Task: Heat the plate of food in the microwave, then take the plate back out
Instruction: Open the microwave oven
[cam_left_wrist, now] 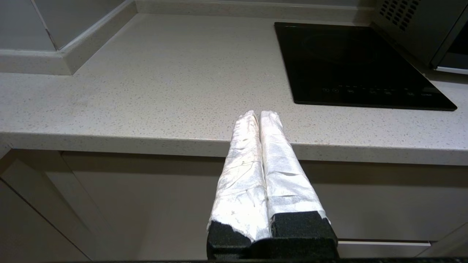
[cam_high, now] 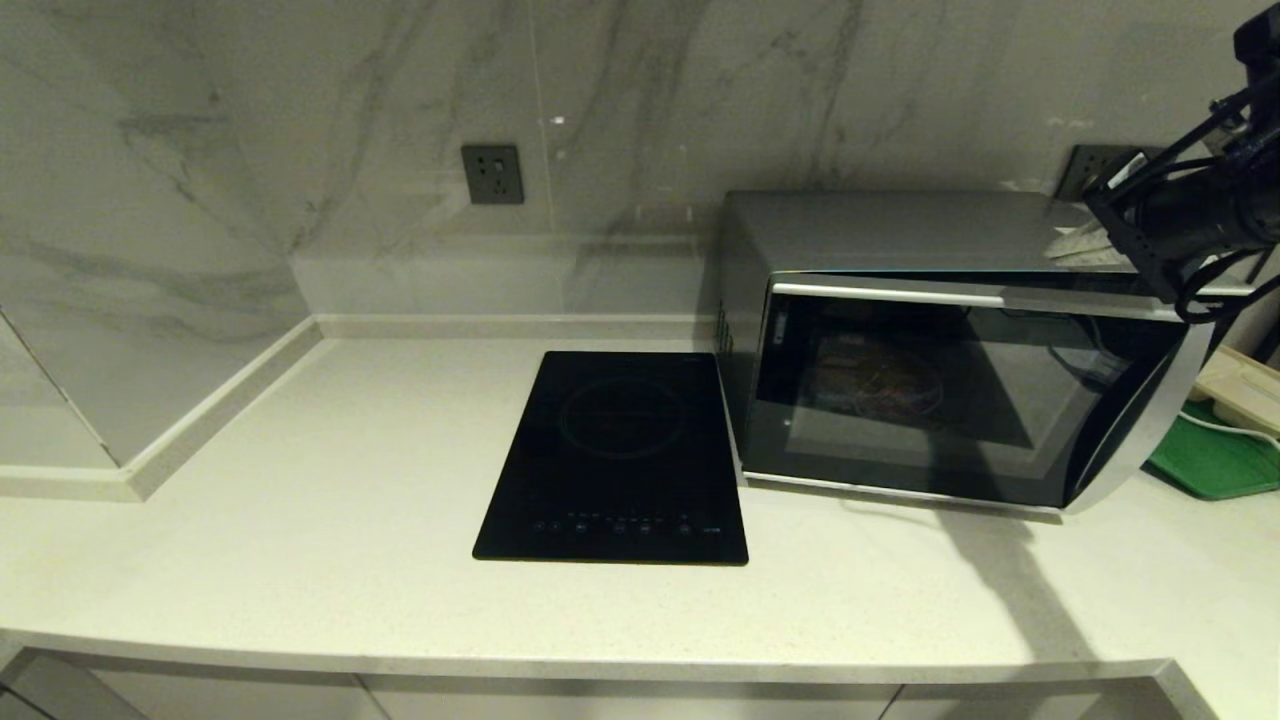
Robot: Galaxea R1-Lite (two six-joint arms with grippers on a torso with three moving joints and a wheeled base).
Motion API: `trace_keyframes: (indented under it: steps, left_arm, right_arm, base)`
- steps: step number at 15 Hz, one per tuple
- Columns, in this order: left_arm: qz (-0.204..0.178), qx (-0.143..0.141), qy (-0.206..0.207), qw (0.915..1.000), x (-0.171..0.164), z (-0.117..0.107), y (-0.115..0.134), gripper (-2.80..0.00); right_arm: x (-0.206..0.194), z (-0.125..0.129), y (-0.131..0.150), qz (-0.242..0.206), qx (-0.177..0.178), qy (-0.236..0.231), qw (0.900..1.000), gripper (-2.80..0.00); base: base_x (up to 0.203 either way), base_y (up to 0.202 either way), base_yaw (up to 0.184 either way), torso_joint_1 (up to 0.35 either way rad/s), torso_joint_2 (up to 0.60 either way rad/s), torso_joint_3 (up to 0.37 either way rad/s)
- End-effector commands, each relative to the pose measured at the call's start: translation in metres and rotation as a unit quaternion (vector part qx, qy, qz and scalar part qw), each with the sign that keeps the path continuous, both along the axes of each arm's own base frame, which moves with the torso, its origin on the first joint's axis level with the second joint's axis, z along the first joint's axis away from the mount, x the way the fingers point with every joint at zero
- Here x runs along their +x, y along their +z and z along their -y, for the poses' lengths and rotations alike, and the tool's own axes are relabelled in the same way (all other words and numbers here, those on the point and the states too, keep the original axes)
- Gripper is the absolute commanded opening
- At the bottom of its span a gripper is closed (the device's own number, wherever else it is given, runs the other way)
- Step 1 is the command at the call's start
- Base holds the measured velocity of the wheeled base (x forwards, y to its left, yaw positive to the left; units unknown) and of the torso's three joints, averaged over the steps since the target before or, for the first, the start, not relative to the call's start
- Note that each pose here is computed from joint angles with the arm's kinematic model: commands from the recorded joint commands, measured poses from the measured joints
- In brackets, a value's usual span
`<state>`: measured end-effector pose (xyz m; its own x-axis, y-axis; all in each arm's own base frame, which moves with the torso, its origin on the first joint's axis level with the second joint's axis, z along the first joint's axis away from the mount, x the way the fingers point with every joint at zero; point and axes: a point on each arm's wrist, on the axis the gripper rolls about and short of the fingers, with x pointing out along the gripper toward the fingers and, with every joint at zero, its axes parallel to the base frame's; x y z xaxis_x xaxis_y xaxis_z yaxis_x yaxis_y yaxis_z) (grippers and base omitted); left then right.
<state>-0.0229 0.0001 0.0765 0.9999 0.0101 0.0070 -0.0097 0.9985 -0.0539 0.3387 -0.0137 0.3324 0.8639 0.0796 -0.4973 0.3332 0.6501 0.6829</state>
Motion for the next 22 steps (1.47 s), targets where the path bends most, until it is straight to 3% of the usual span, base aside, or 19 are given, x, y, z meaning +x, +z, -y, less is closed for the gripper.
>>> trace_keyframes:
  steps: [1, 5, 14, 22]
  left_arm:
    - [0.0, 0.0, 0.0, 1.0, 0.0, 0.0, 0.0, -2.8]
    - [0.0, 0.0, 0.0, 1.0, 0.0, 0.0, 0.0, -2.8]
    - [0.0, -0.001, 0.0, 1.0, 0.0, 0.0, 0.0, -2.8]
    - [0.0, -0.001, 0.0, 1.0, 0.0, 0.0, 0.0, -2.8]
  right_arm:
    - [0.008, 0.013, -0.01, -0.015, -0.001, -0.016, 1.0, -2.8]
    - [0.011, 0.024, -0.014, -0.02, -0.013, -0.025, 0.999, -2.8]
    - [0.017, 0.025, -0.027, -0.045, -0.013, -0.023, 0.999, -2.8]
    - [-0.035, 0.017, -0.008, -0.095, -0.033, 0.033, 0.994, -2.8]
  base:
    - [0.0, 0.0, 0.0, 0.0, 0.0, 0.0]
    - [0.0, 0.0, 0.0, 0.0, 0.0, 0.0]
    - [0.0, 0.0, 0.0, 0.0, 0.0, 0.0]
    - [0.0, 0.0, 0.0, 0.0, 0.0, 0.0]
